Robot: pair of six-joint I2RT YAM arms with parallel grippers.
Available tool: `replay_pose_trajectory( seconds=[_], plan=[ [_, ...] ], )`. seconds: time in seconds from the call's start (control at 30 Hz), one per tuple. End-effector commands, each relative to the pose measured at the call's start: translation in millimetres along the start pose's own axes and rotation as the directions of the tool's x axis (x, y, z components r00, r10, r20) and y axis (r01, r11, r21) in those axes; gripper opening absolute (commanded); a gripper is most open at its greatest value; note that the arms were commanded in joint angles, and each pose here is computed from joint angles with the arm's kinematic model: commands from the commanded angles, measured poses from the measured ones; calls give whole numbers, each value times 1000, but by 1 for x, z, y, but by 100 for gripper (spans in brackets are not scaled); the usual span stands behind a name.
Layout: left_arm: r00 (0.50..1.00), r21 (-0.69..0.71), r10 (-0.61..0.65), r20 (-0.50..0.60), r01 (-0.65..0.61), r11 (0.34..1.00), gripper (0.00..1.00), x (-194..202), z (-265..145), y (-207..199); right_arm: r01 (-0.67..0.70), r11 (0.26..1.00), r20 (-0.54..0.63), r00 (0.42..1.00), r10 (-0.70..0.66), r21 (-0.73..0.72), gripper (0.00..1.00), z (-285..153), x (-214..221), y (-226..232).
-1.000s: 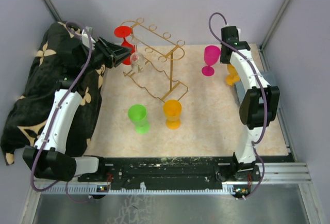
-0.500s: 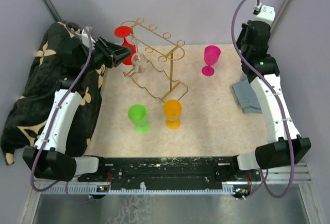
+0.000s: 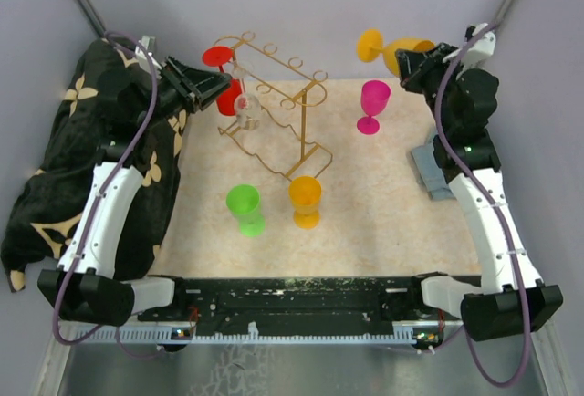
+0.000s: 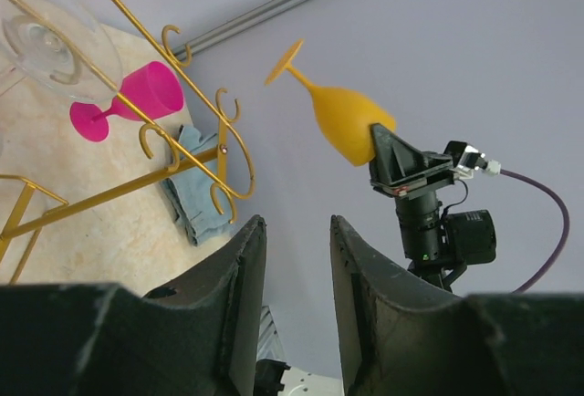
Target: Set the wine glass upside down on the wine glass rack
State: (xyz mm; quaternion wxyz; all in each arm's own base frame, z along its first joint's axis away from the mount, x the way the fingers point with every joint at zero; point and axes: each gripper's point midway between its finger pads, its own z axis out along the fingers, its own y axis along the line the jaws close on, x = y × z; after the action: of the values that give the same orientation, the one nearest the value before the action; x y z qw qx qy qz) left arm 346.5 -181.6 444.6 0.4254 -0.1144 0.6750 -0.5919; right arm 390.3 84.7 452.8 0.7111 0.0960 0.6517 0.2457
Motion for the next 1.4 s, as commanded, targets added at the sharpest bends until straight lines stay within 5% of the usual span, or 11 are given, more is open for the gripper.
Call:
replay_pose_trajectory(
  seconds=[0.0, 0.2, 0.4, 0.87, 1.2, 1.37],
  plan=[
    [999, 106, 47, -13, -45, 993, 41, 4, -6, -26, -102, 926, 138, 977, 162, -363, 0, -33, -65, 85],
    [998, 189, 50, -33, -42, 981, 43, 10, -7, -34, -188, 796, 49, 964, 263, -575, 0, -51, -75, 128],
    [995, 315, 50, -88, -20, 949, 47, 18, -10, -50, -304, 538, -118, 929, 352, -787, 0, -77, -79, 169],
    [990, 544, 82, -112, -7, 839, 52, 27, -38, -97, -495, 60, -435, 810, 392, -867, 0, -109, -57, 188],
    [986, 634, 88, -139, 21, 773, 54, 34, -54, -111, -546, -119, -551, 763, 338, -829, 0, -119, -35, 222],
    [987, 668, 89, -136, 25, 743, 54, 36, -63, -119, -558, -128, -565, 754, 335, -820, 0, -118, -29, 227]
  ],
)
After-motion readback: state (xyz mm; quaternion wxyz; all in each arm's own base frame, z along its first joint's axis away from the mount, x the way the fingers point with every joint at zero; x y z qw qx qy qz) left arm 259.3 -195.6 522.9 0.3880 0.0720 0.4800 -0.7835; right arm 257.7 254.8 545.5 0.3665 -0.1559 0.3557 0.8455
